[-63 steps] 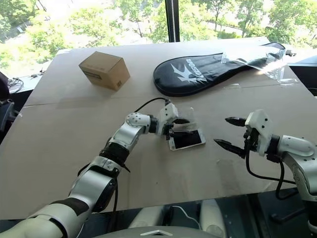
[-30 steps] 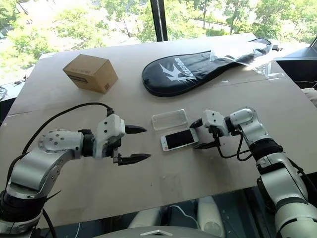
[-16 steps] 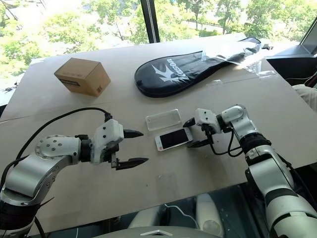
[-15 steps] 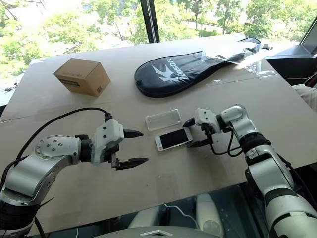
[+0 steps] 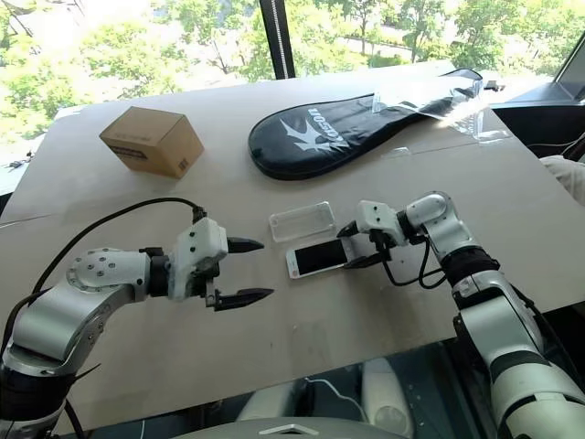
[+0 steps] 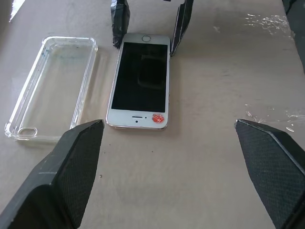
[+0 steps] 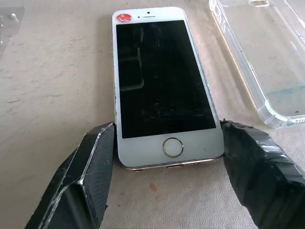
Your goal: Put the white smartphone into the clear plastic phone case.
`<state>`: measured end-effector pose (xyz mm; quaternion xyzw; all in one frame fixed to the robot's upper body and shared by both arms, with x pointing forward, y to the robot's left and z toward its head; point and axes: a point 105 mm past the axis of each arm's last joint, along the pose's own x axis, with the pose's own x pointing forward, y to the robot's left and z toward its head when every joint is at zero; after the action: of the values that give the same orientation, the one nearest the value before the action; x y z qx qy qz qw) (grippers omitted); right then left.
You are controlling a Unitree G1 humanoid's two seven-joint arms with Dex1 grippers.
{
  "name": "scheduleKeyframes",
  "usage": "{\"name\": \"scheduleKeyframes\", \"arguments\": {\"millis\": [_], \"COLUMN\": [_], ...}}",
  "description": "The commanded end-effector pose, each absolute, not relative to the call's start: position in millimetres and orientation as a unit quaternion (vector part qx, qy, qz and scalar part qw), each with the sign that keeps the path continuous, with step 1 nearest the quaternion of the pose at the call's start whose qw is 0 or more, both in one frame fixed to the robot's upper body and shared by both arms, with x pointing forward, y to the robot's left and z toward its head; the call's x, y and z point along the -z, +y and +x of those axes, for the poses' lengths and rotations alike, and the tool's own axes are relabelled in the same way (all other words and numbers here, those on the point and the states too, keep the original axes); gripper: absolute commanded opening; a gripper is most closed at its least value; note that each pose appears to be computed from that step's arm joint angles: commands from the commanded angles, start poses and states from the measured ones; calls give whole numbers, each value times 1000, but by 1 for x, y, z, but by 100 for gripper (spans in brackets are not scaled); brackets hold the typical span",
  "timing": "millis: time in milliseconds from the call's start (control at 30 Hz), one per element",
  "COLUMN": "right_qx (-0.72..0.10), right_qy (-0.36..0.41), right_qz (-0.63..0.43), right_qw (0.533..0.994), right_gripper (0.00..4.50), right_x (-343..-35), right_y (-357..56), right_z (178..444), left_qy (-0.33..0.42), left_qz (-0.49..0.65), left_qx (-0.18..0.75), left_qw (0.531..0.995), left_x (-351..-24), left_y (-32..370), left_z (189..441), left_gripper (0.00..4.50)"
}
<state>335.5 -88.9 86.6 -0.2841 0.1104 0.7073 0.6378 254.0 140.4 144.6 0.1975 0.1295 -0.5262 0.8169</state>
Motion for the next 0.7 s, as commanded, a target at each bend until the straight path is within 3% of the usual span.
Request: {"name": "scheduleKeyframes", "arguments": {"millis": [33, 133, 233, 467, 600, 700], "right_qx": [-725, -728, -723, -690, -669, -625], "right_qy": [104, 91, 75, 33, 29, 40], "right_qz": [-276, -283, -265, -243, -261, -301], "right_qw": [622, 618, 633, 681, 695, 719], "right_gripper": [294, 294, 294, 294, 294, 294], "right_x": [-89, -103, -115, -150, -161, -160], "right_y": [-84, -85, -81, -78, -83, -91], "right_z": [320, 308, 300, 305, 319, 350], "left_qy": [64, 30, 14, 5, 3, 6], "left_qz": [184, 175, 156, 164, 167, 171], "left_qx": [513, 514, 511, 507, 505, 510], "left_qw": [836, 840, 845, 846, 847, 843], "left_x": [-170, -182, -189, -193, -195, -190], "left_y": [136, 136, 136, 139, 139, 135], "left_z": [269, 279, 287, 296, 300, 307], "left_gripper": [450, 450, 366, 20, 6, 6]}}
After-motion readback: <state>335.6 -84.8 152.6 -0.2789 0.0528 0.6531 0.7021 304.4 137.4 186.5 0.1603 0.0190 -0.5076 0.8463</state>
